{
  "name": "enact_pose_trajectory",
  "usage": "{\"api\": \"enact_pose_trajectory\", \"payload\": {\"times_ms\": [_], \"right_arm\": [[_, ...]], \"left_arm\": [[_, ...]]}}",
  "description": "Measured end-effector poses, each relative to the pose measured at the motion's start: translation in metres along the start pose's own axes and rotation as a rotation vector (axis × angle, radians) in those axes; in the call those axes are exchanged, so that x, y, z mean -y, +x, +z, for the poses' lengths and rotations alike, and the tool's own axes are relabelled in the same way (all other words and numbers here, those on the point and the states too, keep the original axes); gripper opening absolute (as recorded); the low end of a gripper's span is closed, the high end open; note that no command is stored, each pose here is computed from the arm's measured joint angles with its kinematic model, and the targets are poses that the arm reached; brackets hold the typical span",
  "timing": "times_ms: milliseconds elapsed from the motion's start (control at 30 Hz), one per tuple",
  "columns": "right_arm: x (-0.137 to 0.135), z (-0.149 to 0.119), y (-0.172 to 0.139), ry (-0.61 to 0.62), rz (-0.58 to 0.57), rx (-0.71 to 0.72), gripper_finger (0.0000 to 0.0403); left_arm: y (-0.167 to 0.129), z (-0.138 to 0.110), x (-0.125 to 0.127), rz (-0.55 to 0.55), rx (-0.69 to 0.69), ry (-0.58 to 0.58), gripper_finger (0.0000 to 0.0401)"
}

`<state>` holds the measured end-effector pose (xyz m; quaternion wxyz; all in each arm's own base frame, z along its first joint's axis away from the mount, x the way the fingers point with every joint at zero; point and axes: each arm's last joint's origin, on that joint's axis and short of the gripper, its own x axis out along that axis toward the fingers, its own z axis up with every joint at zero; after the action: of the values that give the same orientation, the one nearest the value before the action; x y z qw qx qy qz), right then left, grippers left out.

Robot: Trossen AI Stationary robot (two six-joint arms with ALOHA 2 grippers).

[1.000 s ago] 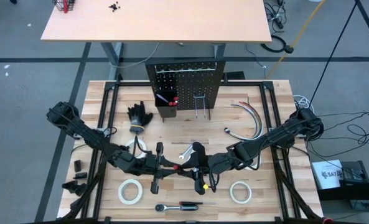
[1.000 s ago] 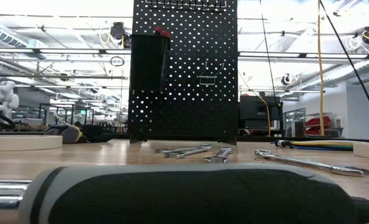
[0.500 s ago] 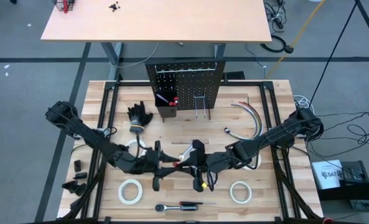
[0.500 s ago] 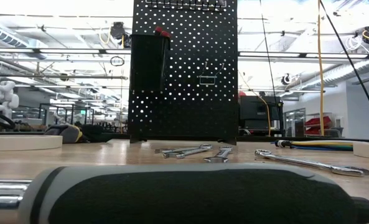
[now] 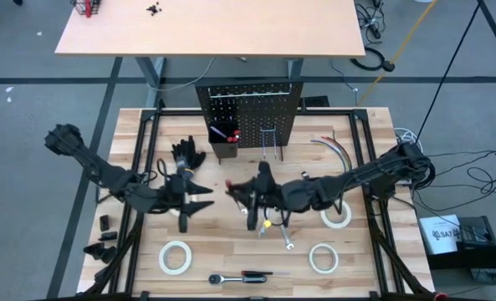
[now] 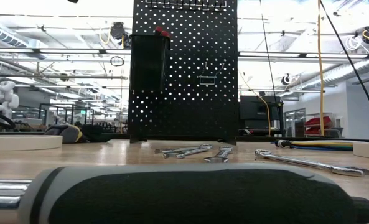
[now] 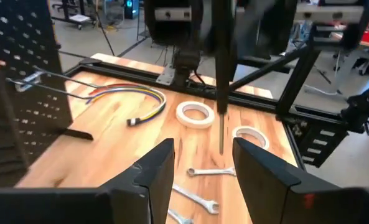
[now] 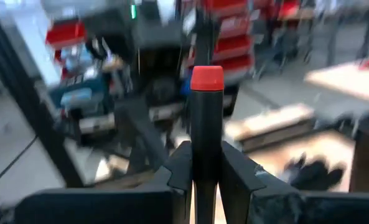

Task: Hang tools onto peg board
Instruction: Put the nut driver into the black bin on the peg board

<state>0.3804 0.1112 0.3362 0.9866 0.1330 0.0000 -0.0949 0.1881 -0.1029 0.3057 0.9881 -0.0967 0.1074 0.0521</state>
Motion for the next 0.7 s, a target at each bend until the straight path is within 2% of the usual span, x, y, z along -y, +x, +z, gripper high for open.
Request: {"api": "enact_pose_trajectory", "payload": {"times_ms": [267,433,600,700], "right_arm": [[0.025,0.028,0.011,-0.044,-0.209,0.263,0.0043],[0.037,0.031,0.021,-0.066,-0.260,0.363,0.0043],[0.063,0.038,0.033,-0.122,-0.334,0.436,0.0043],[0.080,0.044,0.038,-0.150,-0.315,0.451,0.0043]], "left_arm": [[-0.024,-0.004,-0.010,-0.015,-0.087,0.102,0.0165],[-0.024,-0.007,-0.009,-0.014,-0.113,0.148,0.0166],[-0.023,-0.007,-0.010,0.015,-0.104,0.156,0.0166],[-0.023,-0.007,-0.011,0.050,-0.089,0.143,0.0166]]}}
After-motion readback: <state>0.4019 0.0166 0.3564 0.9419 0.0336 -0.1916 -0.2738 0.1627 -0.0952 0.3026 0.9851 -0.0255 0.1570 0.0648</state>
